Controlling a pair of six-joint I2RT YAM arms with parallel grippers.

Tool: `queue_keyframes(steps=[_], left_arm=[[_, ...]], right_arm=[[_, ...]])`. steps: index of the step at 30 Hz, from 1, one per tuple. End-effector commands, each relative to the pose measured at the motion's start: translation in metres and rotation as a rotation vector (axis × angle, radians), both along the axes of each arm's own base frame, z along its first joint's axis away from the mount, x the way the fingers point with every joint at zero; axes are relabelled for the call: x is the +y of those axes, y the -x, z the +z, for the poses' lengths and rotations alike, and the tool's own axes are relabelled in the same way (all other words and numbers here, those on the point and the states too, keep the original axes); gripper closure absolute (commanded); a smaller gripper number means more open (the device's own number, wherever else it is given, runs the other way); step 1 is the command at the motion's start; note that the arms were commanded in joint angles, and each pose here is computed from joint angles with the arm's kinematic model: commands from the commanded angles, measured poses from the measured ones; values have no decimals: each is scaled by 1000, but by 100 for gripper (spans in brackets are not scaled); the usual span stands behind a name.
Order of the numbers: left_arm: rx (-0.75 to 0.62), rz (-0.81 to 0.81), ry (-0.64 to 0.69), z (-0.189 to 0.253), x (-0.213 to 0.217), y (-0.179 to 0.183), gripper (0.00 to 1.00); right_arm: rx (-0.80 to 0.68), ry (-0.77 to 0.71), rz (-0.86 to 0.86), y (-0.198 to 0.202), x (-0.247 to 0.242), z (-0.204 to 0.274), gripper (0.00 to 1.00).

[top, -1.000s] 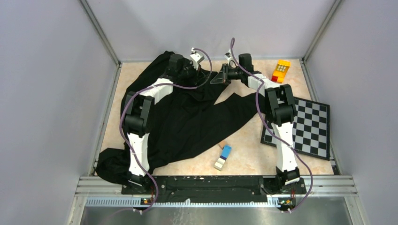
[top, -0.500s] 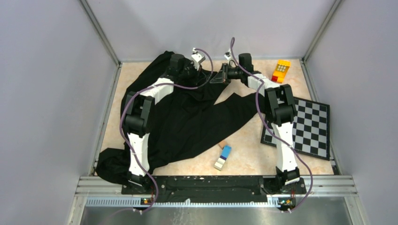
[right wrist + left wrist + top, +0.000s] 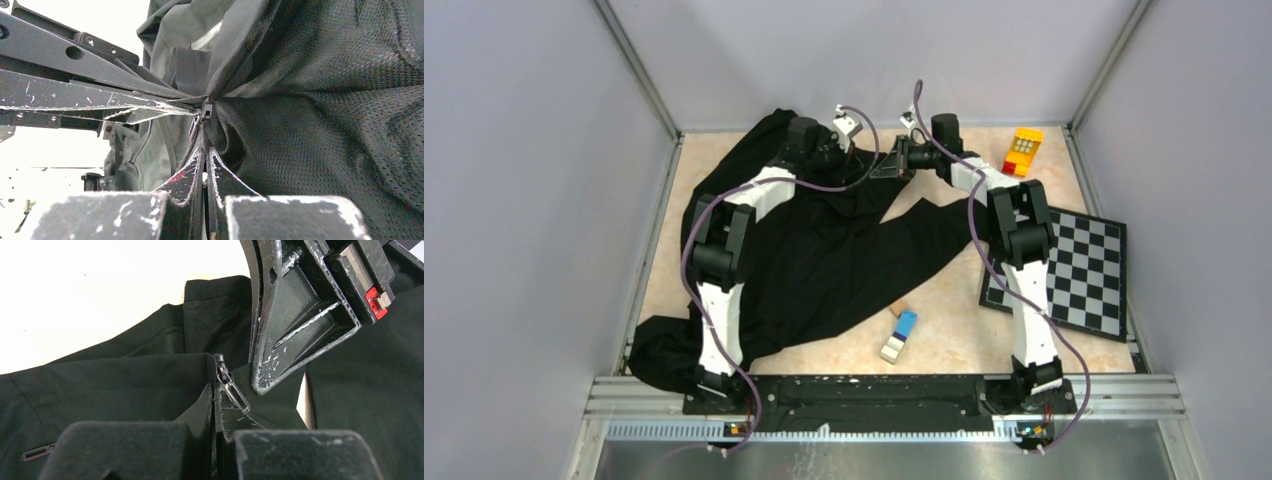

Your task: Zip up the jacket

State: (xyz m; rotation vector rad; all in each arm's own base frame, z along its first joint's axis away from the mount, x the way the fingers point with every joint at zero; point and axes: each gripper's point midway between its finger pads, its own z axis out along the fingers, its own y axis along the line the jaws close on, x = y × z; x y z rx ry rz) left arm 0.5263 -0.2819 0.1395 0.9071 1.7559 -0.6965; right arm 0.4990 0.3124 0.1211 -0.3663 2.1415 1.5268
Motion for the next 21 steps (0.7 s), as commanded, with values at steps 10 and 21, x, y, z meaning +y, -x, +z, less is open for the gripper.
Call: queue_keyframes(steps=[10,21], left_arm=[[-76,-30,8,22,-6,-1,100],[-120,-24,-17,22,-7,3,100]], right_arm=[[-108,-43,-17,-4,3,51,100],[-91,-60,-52,-9,-7,54,100]])
